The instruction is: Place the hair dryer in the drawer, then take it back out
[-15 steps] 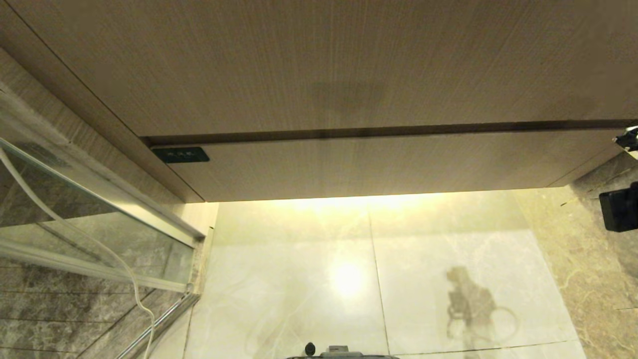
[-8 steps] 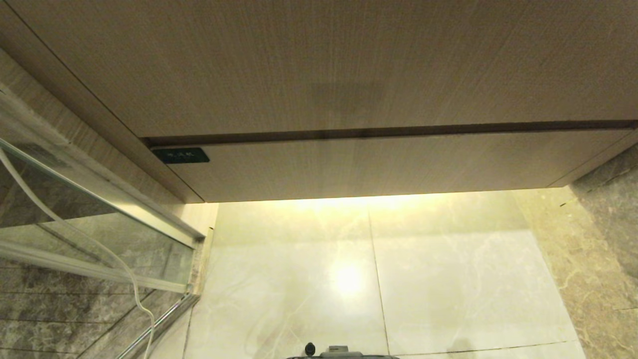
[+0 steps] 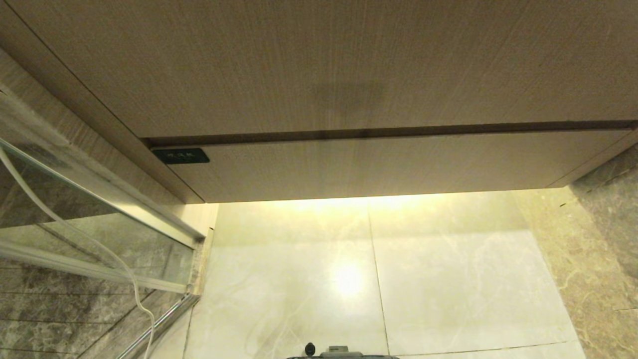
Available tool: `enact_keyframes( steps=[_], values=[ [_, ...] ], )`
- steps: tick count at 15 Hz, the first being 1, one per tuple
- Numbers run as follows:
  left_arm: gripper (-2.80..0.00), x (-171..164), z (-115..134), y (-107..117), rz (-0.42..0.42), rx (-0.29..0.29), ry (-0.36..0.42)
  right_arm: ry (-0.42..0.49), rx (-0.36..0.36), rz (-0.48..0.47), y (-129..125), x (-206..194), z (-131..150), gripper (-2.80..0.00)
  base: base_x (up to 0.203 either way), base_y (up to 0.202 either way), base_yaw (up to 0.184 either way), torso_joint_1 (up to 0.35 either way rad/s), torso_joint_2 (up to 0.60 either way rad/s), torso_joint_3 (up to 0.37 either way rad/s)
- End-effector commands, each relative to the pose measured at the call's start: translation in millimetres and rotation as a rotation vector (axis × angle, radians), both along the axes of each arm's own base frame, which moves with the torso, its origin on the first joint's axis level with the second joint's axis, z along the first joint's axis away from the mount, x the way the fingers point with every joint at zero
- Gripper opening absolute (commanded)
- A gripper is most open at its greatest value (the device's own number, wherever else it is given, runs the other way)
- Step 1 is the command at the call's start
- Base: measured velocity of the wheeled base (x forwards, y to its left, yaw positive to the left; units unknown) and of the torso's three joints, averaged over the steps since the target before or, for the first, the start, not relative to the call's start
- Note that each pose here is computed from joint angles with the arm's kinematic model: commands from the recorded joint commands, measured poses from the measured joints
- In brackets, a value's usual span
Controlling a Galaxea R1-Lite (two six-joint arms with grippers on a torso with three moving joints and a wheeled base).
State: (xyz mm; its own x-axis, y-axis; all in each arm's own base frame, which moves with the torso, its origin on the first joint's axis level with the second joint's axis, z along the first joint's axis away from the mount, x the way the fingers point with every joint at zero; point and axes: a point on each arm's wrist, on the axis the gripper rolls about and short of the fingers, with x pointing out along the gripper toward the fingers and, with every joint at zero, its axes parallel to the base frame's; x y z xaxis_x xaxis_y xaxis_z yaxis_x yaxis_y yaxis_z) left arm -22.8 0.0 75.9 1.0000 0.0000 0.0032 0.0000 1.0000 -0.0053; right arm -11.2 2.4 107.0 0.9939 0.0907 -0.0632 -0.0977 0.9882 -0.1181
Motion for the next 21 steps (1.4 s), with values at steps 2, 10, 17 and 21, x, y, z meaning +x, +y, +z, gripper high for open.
enact_keyframes(
  steps=[2, 10, 17, 21],
  values=[
    [-2.8, 0, 0, 0, 0.001, -0.001, 0.0, -0.147, 0.014, -0.075, -2, -13, -21, -2.8, 0.0, 0.0, 0.0, 0.0, 0.0, 0.0],
    [-2.8, 0, 0, 0, 0.0, -0.001, 0.0, -0.063, 0.1, -0.103, -3, -12, -31, -2.8, 0.0, 0.0, 0.0, 0.0, 0.0, 0.0],
    [-2.8, 0, 0, 0, 0.002, -0.001, -0.001, -0.065, 0.103, -0.103, -3, -12, -31, -2.8, 0.0, 0.0, 0.0, 0.0, 0.0, 0.0],
    [-2.8, 0, 0, 0, 0.001, -0.001, 0.002, -0.064, 0.103, -0.103, -3, -12, -31, -2.8, 0.0, 0.0, 0.0, 0.0, 0.0, 0.0]
  ],
)
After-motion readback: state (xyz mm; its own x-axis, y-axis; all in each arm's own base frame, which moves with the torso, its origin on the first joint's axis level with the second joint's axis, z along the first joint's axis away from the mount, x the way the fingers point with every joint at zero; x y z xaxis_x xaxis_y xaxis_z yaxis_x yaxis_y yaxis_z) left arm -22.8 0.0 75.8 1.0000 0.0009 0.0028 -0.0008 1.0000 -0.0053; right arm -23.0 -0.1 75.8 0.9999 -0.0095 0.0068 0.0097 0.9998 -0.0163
